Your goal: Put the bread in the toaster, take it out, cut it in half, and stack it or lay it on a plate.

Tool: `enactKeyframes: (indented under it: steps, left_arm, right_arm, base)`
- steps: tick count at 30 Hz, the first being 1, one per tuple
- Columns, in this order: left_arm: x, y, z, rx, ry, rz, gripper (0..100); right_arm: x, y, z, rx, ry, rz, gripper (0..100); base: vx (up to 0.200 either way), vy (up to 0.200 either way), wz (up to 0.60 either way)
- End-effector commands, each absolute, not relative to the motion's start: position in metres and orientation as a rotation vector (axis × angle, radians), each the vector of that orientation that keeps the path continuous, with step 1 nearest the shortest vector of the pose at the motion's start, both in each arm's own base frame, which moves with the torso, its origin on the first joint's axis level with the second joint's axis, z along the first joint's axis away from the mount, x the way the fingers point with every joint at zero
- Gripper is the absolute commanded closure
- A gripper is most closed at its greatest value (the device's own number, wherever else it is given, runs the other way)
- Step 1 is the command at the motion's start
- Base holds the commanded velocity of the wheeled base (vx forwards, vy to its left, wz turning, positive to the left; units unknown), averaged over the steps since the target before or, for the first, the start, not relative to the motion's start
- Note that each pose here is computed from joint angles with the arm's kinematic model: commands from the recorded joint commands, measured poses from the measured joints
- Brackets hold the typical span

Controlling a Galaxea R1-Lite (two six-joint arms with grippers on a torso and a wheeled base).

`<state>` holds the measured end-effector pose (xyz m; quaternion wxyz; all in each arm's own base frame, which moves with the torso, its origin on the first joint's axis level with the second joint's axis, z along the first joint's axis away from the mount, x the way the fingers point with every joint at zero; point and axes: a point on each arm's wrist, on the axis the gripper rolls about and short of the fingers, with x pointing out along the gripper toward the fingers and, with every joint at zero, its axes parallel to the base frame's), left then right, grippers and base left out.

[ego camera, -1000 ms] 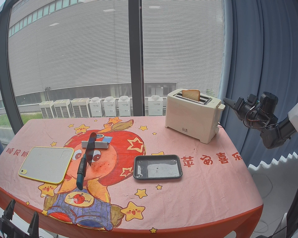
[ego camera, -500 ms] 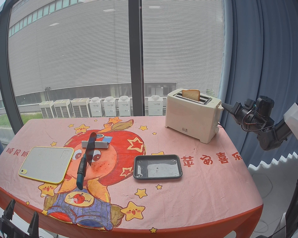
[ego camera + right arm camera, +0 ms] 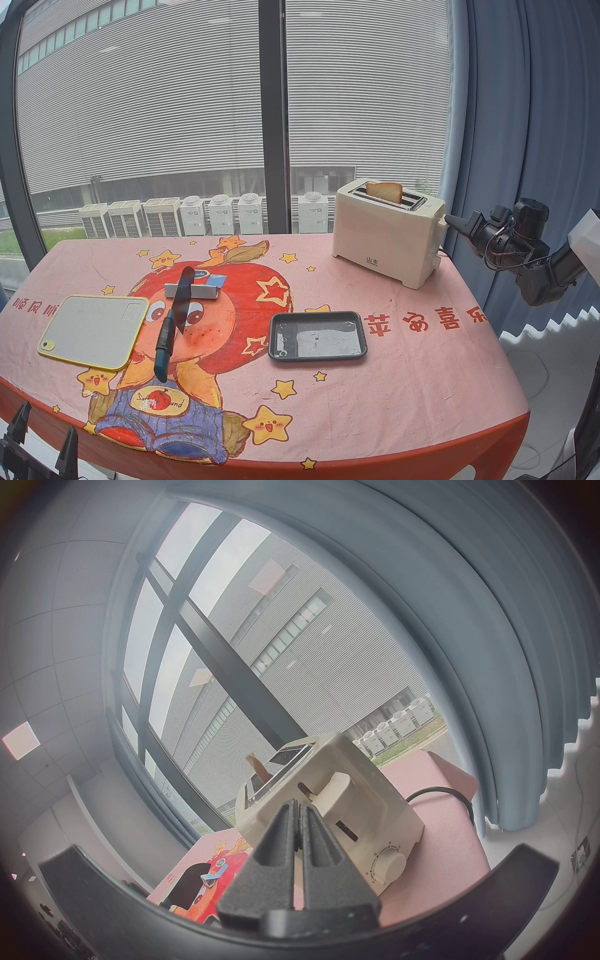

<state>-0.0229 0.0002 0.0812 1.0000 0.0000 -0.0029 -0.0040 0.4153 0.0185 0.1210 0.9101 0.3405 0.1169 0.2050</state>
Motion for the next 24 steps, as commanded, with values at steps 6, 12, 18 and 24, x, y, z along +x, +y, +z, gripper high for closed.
enactKeyframes:
  steps: [6,12,18,24]
  left_arm:
    - [-0.023,0.0,0.076,0.002,-0.005,-0.008,0]
    - [-0.023,0.0,0.076,0.002,-0.005,-0.008,0]
    - [-0.023,0.0,0.076,0.002,-0.005,-0.008,0]
    - [-0.023,0.0,0.076,0.002,-0.005,-0.008,0]
  right_arm:
    - [0.416,0.019,0.116,0.706,0.262,0.416,100]
    - [0.416,0.019,0.113,0.708,0.29,0.406,100]
    - [0.416,0.019,0.111,0.71,0.3,0.402,100]
    - [0.417,0.019,0.107,0.71,0.308,0.399,100]
  base:
    - [0.0,0.0,0.0]
    - [0.0,0.0,0.0]
    - [0.0,0.0,0.0]
    - [0.0,0.0,0.0]
